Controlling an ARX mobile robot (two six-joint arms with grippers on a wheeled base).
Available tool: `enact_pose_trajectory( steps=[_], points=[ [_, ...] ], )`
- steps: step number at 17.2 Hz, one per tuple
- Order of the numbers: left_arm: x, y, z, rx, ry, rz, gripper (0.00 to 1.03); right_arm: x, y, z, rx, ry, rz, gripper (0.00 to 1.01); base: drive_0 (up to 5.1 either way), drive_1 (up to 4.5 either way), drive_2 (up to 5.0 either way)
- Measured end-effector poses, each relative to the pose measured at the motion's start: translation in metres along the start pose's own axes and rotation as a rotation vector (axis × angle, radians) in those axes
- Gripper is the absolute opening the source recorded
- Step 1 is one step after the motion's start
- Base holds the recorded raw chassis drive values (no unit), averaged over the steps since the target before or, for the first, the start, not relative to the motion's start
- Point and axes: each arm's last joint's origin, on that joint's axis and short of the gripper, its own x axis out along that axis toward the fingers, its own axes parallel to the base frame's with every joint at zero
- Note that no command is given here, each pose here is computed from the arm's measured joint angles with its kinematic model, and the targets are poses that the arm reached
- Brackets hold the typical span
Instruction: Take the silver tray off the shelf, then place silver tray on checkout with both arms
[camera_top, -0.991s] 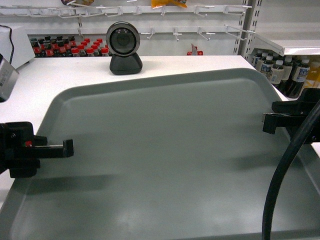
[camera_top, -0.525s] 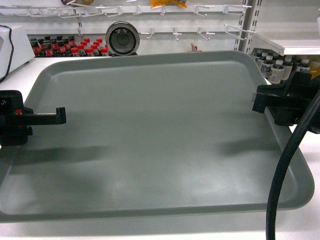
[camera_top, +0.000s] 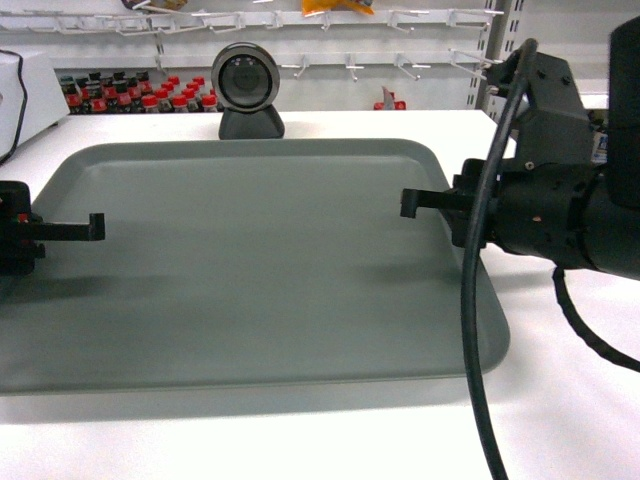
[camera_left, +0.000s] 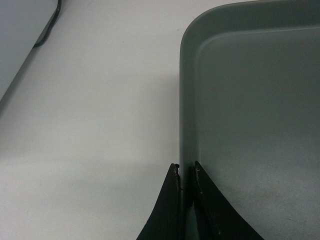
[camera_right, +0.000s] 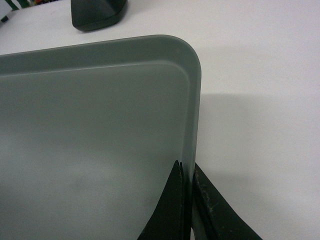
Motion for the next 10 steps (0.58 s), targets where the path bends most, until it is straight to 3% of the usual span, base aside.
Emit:
enact_pose_trajectory(
  steps=[4,10],
  points=[
    [0.021,0.006,0.006,0.038,0.012,0.009,0.03,0.02,0.009,0.003,0.003,0.055,-0.026,0.03,0.0,0.0,0.0],
    [0.04,0.014,-0.01,0.042,0.067,0.019,0.03,0.038,0.015,0.001,-0.018,0.124,-0.047,0.03,0.0,0.0,0.0]
  ],
)
